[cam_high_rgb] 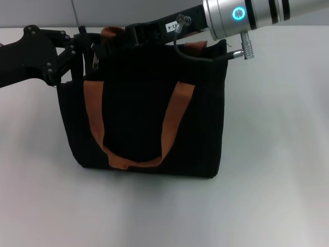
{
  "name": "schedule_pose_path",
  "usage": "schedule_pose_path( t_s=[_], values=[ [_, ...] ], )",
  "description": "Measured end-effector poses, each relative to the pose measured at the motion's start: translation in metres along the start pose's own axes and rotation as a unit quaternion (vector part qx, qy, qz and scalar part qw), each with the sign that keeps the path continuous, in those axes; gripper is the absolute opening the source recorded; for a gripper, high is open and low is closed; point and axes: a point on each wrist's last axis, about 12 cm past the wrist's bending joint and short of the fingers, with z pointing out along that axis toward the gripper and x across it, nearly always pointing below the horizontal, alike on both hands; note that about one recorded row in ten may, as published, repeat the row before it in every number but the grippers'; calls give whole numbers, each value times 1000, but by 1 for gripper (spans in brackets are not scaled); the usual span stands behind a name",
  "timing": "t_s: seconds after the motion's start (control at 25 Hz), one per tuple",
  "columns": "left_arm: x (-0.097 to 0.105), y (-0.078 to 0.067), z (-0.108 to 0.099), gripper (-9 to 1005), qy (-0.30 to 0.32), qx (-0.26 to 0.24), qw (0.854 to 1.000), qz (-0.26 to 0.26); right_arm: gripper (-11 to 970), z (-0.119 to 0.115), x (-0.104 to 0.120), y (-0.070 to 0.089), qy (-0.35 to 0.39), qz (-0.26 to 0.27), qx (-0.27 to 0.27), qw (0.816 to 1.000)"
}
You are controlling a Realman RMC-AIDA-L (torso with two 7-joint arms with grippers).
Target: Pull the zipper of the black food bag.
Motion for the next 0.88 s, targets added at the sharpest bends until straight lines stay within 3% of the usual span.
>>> schedule_pose_path(
  t_s=[0.88],
  values=[
    [1,0,7,39,-3,-7,1000,-25,288,13,2,0,-7,3,10,1000]
  ],
)
